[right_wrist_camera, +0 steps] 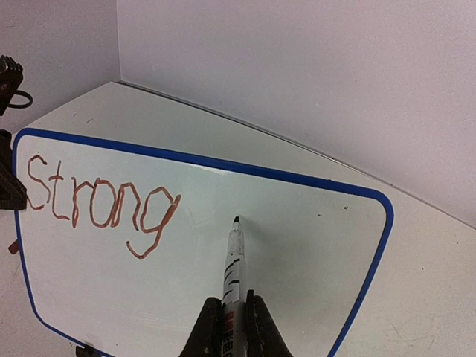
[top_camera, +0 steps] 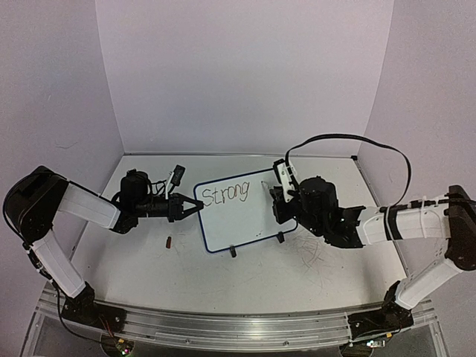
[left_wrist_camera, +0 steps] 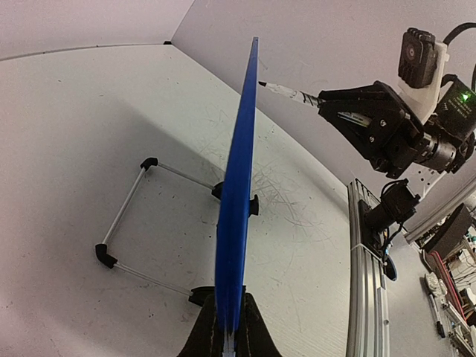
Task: Write a sentence on the whiteboard
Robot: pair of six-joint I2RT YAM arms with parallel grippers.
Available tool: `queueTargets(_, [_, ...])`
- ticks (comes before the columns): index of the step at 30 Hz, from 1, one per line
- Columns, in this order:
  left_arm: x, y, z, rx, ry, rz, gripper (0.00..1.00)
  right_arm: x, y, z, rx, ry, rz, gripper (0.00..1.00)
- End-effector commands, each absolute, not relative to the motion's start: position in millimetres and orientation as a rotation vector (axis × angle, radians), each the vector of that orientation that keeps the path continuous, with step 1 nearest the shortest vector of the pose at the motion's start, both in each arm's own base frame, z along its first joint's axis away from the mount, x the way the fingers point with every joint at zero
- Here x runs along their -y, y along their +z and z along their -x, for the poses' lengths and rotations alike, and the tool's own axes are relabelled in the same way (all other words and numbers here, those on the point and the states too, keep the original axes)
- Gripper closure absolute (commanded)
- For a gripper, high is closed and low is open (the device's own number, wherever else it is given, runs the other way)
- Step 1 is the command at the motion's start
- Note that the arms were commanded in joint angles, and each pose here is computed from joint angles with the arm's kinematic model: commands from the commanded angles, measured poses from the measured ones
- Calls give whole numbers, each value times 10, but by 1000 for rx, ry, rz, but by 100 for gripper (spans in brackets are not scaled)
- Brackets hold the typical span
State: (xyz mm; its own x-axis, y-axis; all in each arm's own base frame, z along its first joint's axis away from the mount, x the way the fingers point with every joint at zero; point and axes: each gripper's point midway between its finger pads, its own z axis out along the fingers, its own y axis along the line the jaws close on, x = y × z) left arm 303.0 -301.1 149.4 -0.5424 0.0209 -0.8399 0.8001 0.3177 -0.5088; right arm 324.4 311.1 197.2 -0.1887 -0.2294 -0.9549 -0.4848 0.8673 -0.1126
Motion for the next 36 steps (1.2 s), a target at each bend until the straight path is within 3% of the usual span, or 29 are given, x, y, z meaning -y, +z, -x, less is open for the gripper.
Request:
queueTargets(1, [2969, 1447, -3070, -1870, -1245, -725, 100, -3133, 2165, -3347, -1743, 262, 476, 100])
queueTargets(36, [2965, 1479, -3080, -1859, -1232, -732, 100, -3197, 1869, -3245, -1829, 311, 541, 100])
